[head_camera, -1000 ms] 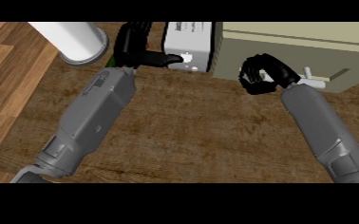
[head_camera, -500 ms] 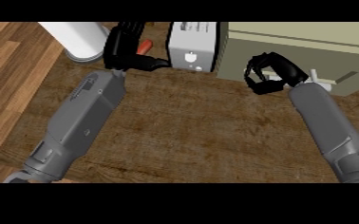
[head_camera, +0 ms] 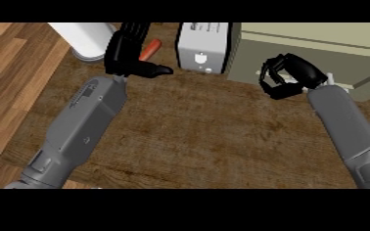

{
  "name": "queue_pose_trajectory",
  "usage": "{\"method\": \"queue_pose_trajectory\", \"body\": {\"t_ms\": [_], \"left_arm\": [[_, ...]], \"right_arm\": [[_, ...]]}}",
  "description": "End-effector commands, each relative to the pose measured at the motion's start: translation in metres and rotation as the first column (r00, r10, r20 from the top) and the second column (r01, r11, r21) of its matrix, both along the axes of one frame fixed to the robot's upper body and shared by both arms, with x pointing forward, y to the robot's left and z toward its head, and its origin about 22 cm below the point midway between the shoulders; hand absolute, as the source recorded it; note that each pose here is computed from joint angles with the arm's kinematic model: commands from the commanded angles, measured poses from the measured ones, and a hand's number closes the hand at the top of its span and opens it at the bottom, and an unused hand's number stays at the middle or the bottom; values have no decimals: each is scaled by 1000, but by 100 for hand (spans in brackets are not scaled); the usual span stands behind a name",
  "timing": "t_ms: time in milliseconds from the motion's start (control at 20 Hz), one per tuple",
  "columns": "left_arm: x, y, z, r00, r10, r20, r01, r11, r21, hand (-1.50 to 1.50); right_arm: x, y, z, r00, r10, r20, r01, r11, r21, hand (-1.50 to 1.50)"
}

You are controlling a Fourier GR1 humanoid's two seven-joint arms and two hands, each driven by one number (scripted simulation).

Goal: Pick up the cup, place it into the drawer and close the drawer

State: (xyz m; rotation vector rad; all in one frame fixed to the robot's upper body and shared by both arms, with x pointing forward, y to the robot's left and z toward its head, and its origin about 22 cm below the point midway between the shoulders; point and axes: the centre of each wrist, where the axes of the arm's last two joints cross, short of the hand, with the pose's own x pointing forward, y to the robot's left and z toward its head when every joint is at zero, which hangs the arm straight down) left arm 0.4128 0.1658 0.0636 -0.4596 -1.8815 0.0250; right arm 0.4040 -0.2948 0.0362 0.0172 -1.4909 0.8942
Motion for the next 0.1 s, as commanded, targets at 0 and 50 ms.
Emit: {"method": "queue_pose_trajectory", "body": {"t_ms": [0, 50], "left_arm": [[-2, 2, 0, 1000, -10, -1, 10, 1000, -10, -150], [-2, 5, -2, 1000, -9, -1, 9, 1000, 3, -150]], "right_arm": [[30, -31, 91, 956, -190, 224, 205, 978, -45, 150], [30, -29, 89, 958, -190, 217, 205, 977, -51, 150]]}}
